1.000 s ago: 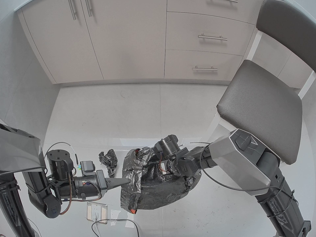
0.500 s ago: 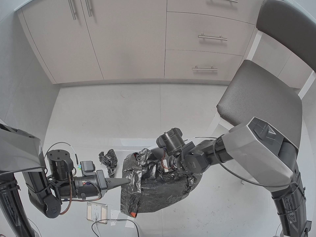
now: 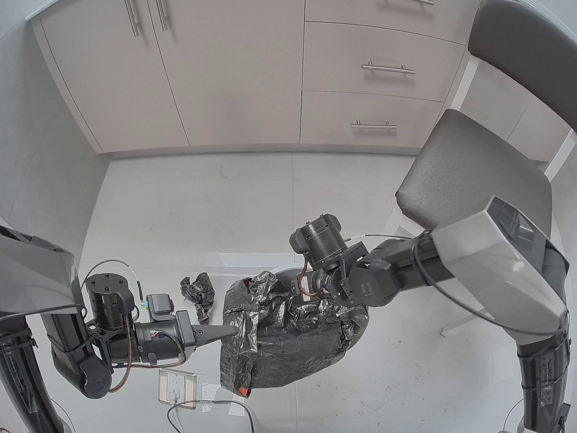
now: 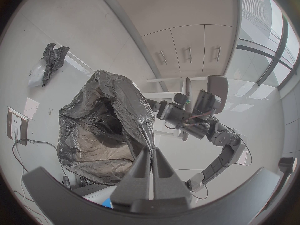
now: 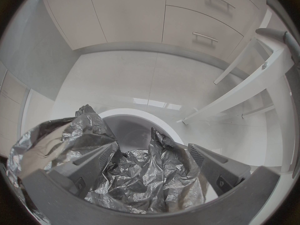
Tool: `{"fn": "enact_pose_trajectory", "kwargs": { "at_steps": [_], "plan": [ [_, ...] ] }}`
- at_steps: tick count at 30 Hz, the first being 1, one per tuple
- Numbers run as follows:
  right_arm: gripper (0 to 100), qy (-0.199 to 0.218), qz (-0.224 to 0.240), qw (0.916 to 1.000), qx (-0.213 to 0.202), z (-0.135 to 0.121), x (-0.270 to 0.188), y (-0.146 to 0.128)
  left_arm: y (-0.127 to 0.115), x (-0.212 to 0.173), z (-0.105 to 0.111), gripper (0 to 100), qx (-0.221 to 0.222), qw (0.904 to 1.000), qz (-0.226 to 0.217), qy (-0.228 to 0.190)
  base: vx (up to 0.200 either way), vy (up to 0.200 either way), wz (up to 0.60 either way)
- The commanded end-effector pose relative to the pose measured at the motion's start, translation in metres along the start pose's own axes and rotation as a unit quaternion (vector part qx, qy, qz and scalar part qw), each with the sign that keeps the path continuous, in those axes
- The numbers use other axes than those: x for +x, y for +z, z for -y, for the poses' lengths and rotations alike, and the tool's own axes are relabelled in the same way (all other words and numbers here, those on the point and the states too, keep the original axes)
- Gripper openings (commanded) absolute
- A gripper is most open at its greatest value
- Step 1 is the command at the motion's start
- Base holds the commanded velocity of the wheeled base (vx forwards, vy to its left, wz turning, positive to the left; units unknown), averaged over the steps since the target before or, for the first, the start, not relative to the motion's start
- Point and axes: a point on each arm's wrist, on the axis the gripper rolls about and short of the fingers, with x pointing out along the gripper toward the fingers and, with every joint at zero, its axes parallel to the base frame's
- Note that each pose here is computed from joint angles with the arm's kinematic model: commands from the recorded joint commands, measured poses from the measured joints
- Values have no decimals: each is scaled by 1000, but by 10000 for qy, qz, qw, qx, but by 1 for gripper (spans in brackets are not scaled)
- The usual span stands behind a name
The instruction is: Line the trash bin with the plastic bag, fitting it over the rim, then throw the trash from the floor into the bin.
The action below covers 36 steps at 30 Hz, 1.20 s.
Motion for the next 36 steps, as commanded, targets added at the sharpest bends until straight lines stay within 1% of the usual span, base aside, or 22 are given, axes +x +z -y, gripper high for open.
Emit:
{"fn": "enact_pose_trajectory", "kwargs": {
  "at_steps": [1, 2, 3, 4, 5, 6, 7, 8, 10, 11, 13, 15, 16, 18, 20, 21, 24, 25, 28, 32, 36],
  "plan": [
    [100, 236, 430, 9987, 150, 19, -83, 23, 7, 4, 3, 0, 109, 9994, 304, 80, 0, 0, 0],
    [100, 236, 430, 9987, 150, 19, -83, 23, 7, 4, 3, 0, 109, 9994, 304, 80, 0, 0, 0],
    [100, 300, 507, 9982, 101, 18, -103, 21, 12, 9, 6, 0, 213, 9980, 578, 155, 0, 0, 0],
    [100, 271, 599, 9978, 28, 17, -121, 16, 14, 18, 11, 0, 326, 9950, 900, 288, 0, 0, 0],
    [100, 180, 676, 9975, -20, 15, -131, 12, 14, 24, 14, 0, 396, 9935, 1018, 316, 0, 0, 0],
    [100, 139, 702, 9974, -33, 15, -134, 11, 15, 24, 15, 0, 415, 9932, 1037, 317, 0, 0, 0],
    [100, -24, 773, 9970, -94, 16, -144, 7, 16, 29, 18, 0, 526, 9930, 1026, 250, 0, 0, 0],
    [100, -61, 791, 9968, -135, 18, -148, 5, 16, 30, 19, 0, 576, 9930, 1010, 223, 0, 0, 0],
    [100, -10, 757, 9967, -283, 24, -165, -7, 16, 38, 23, 0, 814, 9916, 990, 142, 0, 0, 0],
    [100, -10, 757, 9967, -283, 24, -165, -7, 16, 38, 23, 0, 814, 9916, 990, 142, 0, 0, 0],
    [100, 58, 636, 9964, -565, 29, -178, -25, 24, 50, 19, 0, 915, 9902, 1052, 90, 0, 0, 0],
    [100, 115, 591, 9957, -697, 28, -184, -33, 28, 55, 15, 0, 914, 9897, 1099, 115, 0, 0, 0],
    [100, 190, 524, 9948, -853, 24, -187, -43, 30, 62, 8, 0, 890, 9884, 1207, 225, 0, 0, 0],
    [100, 275, 440, 9931, -1047, 18, -190, -55, 30, 70, 1, 0, 852, 9874, 1282, 356, 0, 0, 0],
    [100, 328, 394, 9920, -1156, 13, -190, -62, 29, 72, -1, 0, 846, 9878, 1256, 365, 0, 0, 0],
    [100, 380, 339, 9906, -1273, 5, -188, -69, 27, 74, 0, 0, 855, 9881, 1230, 352, 0, 0, 0],
    [100, 445, 283, 9886, -1409, -7, -185, -76, 25, 77, 3, 0, 863, 9885, 1199, 320, 0, 0, 0],
    [100, 485, 243, 9871, -1506, -16, -182, -81, 22, 79, 6, 0, 886, 9888, 1167, 290, 0, 0, 0],
    [100, 531, 182, 9850, -1632, -30, -176, -88, 18, 84, 10, 0, 920, 9896, 1086, 214, 0, 0, 0],
    [100, 623, 128, 9835, -1692, -39, -171, -91, 14, 88, 18, 0, 972, 9898, 1035, 82, 0, 0, 0],
    [100, 893, 50, 9803, -1759, -45, -176, -96, 15, 85, 25, 0, 1008, 9892, 1067, -2, 0, 0, 0]
  ]
}}
